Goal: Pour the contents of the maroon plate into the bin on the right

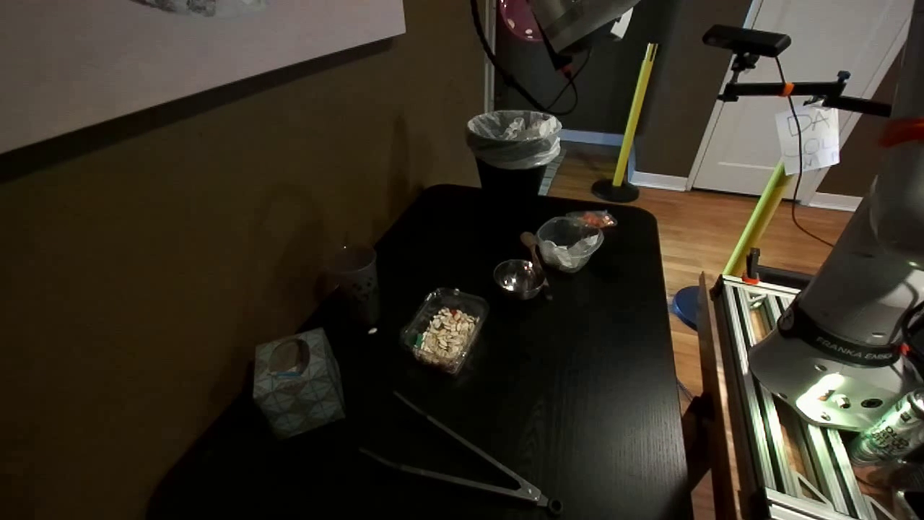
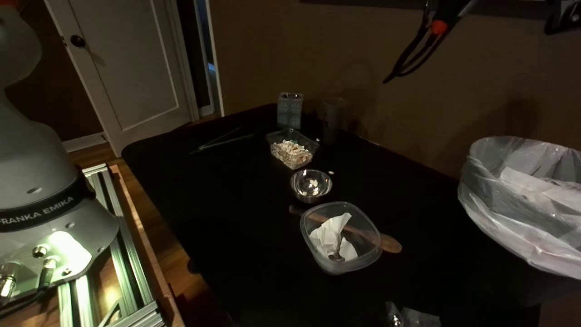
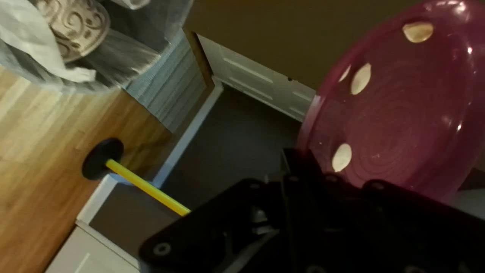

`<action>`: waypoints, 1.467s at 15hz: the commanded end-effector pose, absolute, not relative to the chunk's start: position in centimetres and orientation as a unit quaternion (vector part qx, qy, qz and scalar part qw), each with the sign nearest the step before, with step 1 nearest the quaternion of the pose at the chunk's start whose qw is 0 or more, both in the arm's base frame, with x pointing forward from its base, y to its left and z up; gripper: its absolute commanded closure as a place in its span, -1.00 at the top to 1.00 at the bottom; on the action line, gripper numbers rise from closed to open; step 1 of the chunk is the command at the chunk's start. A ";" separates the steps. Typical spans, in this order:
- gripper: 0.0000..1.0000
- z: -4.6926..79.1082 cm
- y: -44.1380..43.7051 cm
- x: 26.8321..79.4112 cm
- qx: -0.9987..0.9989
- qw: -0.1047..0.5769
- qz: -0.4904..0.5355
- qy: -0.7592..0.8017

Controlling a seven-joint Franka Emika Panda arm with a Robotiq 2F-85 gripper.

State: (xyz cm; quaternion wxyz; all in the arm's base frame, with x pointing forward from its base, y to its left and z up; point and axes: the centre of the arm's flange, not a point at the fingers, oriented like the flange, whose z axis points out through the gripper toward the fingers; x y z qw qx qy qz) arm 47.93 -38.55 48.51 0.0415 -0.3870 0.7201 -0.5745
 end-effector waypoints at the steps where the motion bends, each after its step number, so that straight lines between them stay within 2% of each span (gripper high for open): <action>1: -0.98 47.7 -38.3 49.9 -0.381 -0.031 -0.630 0.676; 14: -0.98 41.1 -36.5 50.2 -0.412 -0.311 -0.703 0.489; 22: -0.98 39.9 -35.3 51.7 -0.468 -0.386 -0.723 0.329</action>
